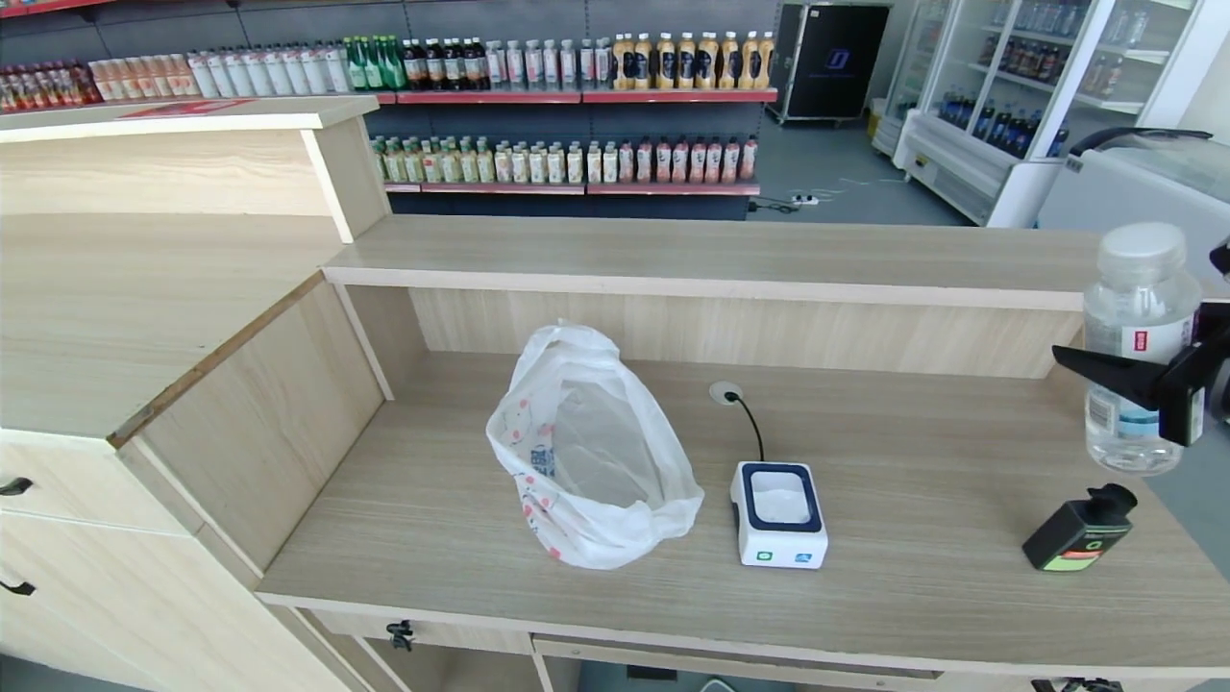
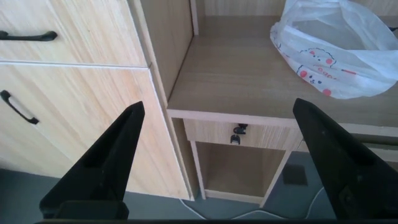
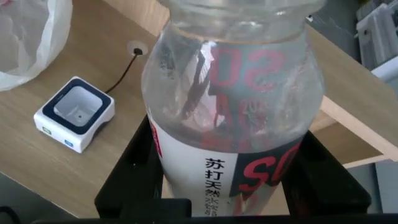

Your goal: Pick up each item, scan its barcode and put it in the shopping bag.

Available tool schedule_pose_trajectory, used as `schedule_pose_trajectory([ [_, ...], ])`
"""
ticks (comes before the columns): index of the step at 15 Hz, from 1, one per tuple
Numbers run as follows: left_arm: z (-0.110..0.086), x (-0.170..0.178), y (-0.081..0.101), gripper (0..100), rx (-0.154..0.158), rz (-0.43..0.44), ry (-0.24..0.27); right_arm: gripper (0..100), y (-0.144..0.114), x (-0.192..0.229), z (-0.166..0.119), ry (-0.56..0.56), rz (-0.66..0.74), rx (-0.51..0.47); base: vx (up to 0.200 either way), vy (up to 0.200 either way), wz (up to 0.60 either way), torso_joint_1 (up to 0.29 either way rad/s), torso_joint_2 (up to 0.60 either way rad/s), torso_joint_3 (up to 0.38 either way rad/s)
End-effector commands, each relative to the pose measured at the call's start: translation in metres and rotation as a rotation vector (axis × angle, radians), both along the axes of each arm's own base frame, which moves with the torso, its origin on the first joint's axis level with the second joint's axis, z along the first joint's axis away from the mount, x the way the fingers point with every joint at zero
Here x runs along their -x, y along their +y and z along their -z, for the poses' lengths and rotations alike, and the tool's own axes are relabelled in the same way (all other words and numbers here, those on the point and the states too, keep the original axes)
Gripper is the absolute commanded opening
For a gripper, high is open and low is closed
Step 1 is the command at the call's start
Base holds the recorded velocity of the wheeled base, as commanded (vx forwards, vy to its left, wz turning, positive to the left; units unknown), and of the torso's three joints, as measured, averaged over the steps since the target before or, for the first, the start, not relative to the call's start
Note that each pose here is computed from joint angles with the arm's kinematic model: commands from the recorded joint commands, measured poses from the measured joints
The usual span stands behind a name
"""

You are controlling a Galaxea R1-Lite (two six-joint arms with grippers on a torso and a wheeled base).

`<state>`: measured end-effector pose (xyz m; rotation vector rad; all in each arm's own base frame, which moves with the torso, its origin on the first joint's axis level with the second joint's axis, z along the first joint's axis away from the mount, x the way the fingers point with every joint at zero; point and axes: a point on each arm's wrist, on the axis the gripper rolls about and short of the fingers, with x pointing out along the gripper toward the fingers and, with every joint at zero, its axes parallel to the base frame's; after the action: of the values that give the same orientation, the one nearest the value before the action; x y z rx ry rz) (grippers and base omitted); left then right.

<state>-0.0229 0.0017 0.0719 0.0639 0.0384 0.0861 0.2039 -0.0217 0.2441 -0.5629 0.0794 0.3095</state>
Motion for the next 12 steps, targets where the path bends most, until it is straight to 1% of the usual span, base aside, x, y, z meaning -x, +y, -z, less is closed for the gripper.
schedule_pose_trajectory([
  [1, 0.000, 0.000, 0.000, 100, 0.001, 0.000, 0.001, 0, 0.000, -0.002, 0.001, 0.003, -0.003, 0.003, 0.000, 0.000, 0.60, 0.007, 0.01, -0.002],
  [2, 0.000, 0.000, 0.000, 100, 0.001, 0.000, -0.001, 0, -0.002, -0.008, 0.005, -0.001, -0.010, 0.020, 0.000, 0.000, 0.60, 0.017, 0.00, 0.012],
  [3, 0.000, 0.000, 0.000, 100, 0.001, 0.000, -0.001, 0, -0.009, -0.014, 0.012, -0.030, 0.015, 0.040, 0.000, 0.000, 0.00, 0.000, 0.00, 0.000],
  [4, 0.000, 0.000, 0.000, 100, 0.000, 0.000, 0.000, 0, -0.011, -0.019, 0.016, -0.042, 0.018, 0.042, 0.000, 0.000, 0.00, 0.000, 0.00, 0.000],
  [6, 0.000, 0.000, 0.000, 100, 0.000, 0.000, 0.000, 0, -0.015, -0.041, 0.032, -0.049, -0.014, 0.040, 0.000, 0.000, 0.00, 0.000, 0.00, 0.000],
  [9, 0.000, 0.000, 0.000, 100, 0.000, 0.000, 0.000, 0, -0.015, -0.060, 0.052, -0.032, -0.078, 0.027, 0.000, 0.000, 0.00, 0.000, 0.00, 0.000],
  [10, 0.000, 0.000, 0.000, 100, 0.000, 0.000, 0.000, 0, -0.013, -0.066, 0.061, -0.008, -0.106, 0.020, 0.000, 0.000, 0.00, 0.000, 0.00, 0.000],
  [12, 0.000, 0.000, 0.000, 100, 0.000, 0.000, 0.000, 0, -0.009, -0.072, 0.068, 0.011, -0.126, 0.019, 0.000, 0.000, 0.00, 0.000, 0.00, 0.000],
])
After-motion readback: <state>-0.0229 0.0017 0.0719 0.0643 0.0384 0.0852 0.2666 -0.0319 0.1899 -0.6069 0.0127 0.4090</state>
